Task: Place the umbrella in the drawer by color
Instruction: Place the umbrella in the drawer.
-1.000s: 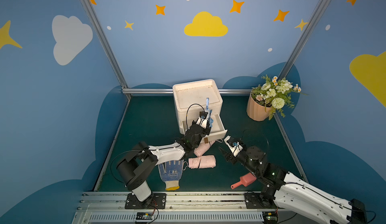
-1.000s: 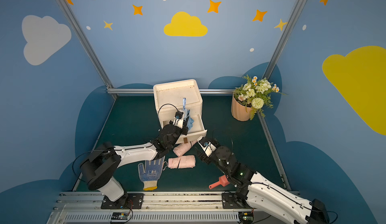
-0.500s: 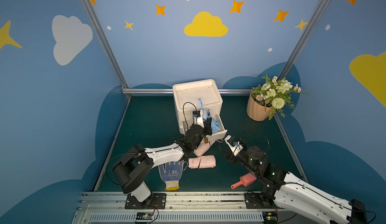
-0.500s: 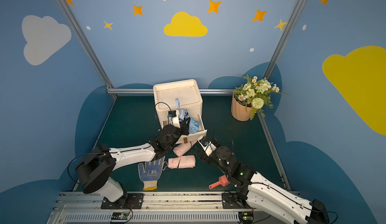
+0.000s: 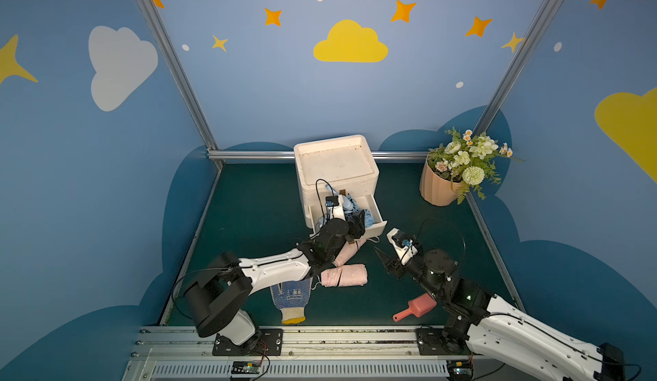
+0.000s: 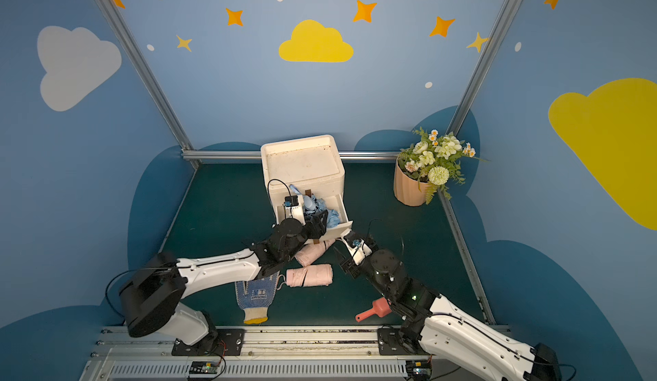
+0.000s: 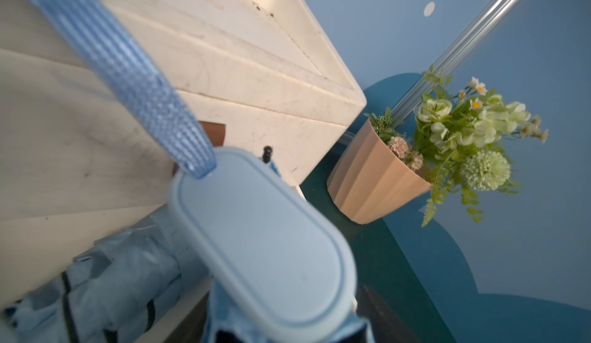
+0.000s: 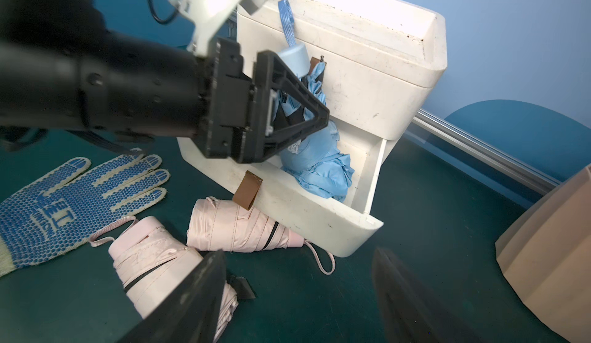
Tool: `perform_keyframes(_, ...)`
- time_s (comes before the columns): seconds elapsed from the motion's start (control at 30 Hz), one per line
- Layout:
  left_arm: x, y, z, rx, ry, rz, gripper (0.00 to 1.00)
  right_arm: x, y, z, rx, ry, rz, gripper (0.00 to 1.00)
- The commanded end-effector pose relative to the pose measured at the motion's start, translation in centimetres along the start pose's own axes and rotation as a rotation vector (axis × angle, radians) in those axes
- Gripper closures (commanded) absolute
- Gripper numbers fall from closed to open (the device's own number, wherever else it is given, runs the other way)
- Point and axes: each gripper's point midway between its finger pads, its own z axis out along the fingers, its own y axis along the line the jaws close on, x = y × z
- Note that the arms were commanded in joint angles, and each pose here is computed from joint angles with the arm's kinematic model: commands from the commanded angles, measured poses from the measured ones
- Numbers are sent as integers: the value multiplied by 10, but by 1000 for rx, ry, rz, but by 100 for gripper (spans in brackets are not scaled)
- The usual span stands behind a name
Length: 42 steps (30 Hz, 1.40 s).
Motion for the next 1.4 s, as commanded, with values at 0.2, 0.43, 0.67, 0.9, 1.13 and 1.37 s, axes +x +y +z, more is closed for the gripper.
perform_keyframes(0.2, -26, 14, -62, -74, 86, 275, 30, -7, -13, 12, 48, 64, 117, 24)
perform_keyframes(0.43, -44, 38, -54, -90, 185, 286, 44, -5, -5, 27, 13, 133, 147, 25)
perform_keyframes(0.67, -5, 59, -22, -81, 344, 195, 64, 1, -3, 29, 6, 164, 152, 28)
perform_keyframes(0.9, 38, 65, 8, -93, 496, 162, 69, 3, -5, 27, 13, 182, 145, 29)
perform_keyframes(1.13, 59, 64, 38, -74, 532, 156, 69, 6, -7, 28, 21, 190, 132, 29)
perform_keyframes(1.37, 26, 44, 31, -55, 454, 199, 69, 11, -11, 28, 37, 207, 129, 29)
